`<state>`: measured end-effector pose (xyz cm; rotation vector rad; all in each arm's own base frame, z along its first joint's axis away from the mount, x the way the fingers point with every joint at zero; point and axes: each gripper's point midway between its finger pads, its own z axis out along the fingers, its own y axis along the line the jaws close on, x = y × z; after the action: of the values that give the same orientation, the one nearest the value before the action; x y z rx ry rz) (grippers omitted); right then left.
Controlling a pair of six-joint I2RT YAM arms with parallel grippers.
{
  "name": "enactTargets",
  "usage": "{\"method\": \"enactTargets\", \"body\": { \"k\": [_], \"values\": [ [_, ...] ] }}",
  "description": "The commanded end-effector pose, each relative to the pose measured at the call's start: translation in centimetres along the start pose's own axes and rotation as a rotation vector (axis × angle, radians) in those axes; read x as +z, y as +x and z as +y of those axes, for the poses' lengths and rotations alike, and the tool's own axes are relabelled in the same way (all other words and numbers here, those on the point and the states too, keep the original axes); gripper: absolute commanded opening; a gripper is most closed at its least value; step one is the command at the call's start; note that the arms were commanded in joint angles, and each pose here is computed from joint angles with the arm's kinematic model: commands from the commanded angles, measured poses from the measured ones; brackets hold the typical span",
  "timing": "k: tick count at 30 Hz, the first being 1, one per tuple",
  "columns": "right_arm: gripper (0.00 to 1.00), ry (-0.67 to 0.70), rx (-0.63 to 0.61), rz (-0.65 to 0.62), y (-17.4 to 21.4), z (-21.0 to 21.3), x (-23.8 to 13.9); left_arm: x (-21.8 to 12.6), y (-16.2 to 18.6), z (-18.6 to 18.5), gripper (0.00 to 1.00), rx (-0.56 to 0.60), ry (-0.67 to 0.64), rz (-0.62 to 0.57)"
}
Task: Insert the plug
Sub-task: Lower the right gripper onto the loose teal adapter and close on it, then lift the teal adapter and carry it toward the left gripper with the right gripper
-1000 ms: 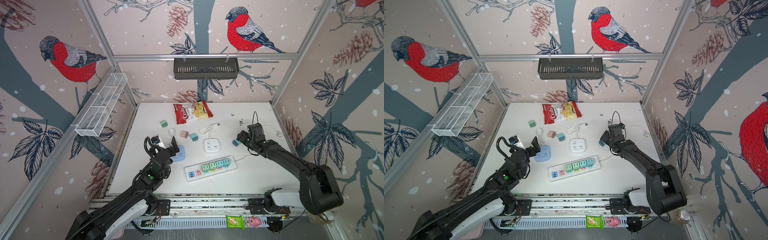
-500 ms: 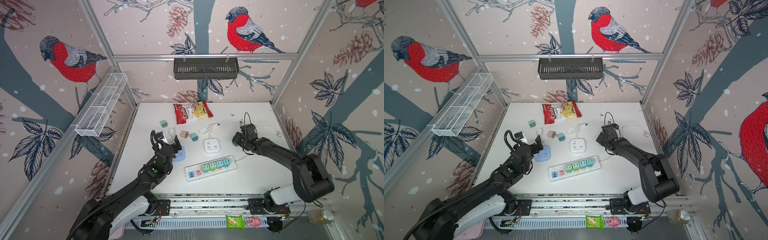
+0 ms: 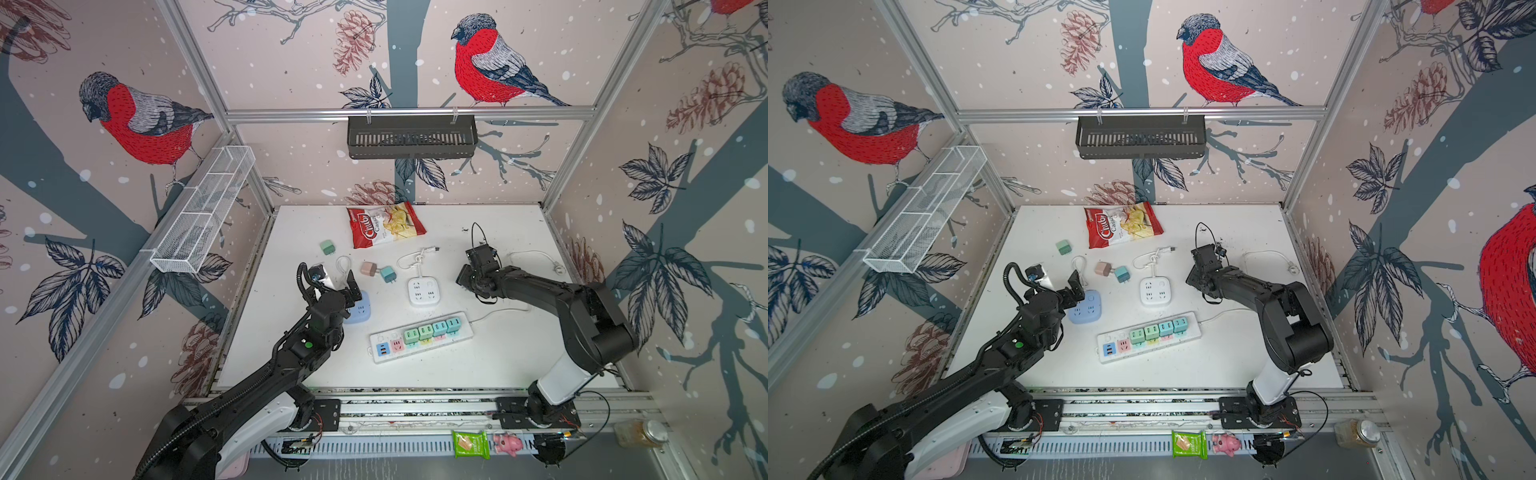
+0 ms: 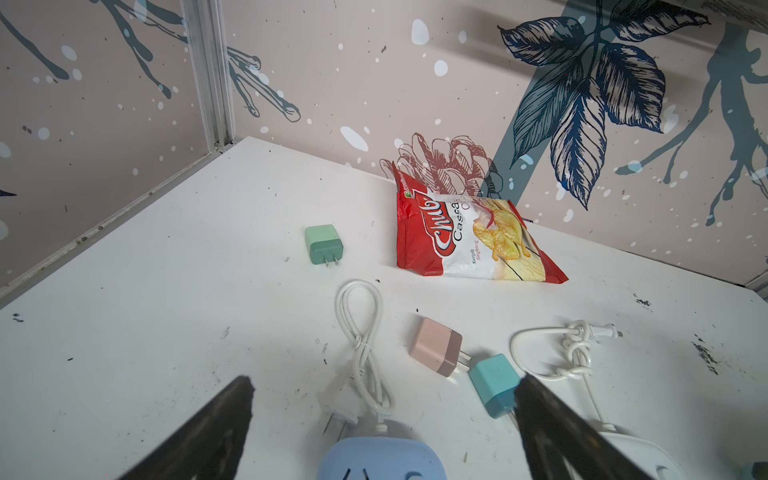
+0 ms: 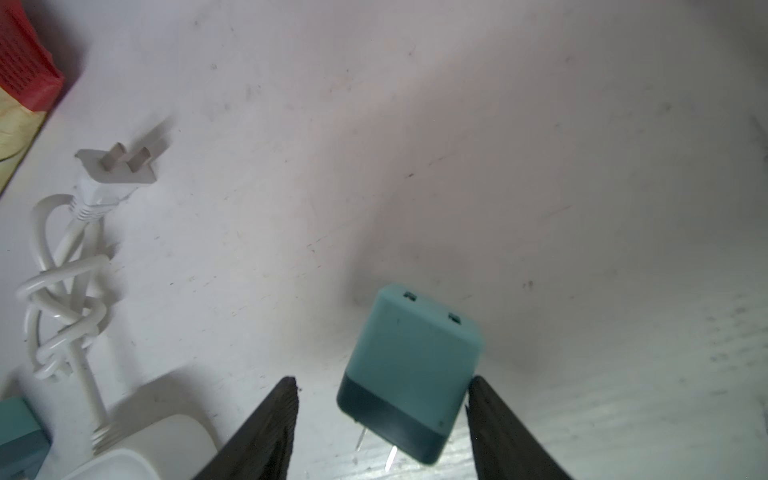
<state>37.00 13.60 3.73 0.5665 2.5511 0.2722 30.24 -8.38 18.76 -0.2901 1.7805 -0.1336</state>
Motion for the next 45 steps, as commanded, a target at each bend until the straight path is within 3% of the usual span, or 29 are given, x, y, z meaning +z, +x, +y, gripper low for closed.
{"method": "enactTargets", "body": {
  "k": [1, 16, 34, 45],
  "values": [
    [0.66, 0.040, -0.003, 0.007, 0.2, -0.6, 0.5, 0.0, -0.7, 0.2, 0.98, -0.030, -0.015, -0.029],
    [0.60, 0.148, -0.062, 0.032, 0.6, -0.4, 1.8, -0.1, -0.8, 0.1, 0.98, -0.036, -0.010, -0.028],
    [0.54, 0.174, -0.083, 0.064, 1.5, 0.0, 2.3, 0.1, -0.7, 0.0, 0.98, -0.032, -0.012, -0.018],
    [0.44, 0.198, -0.093, 0.086, 2.2, -0.2, 2.8, 0.2, -0.6, 0.0, 0.97, -0.036, -0.018, -0.014]
  ]
}}
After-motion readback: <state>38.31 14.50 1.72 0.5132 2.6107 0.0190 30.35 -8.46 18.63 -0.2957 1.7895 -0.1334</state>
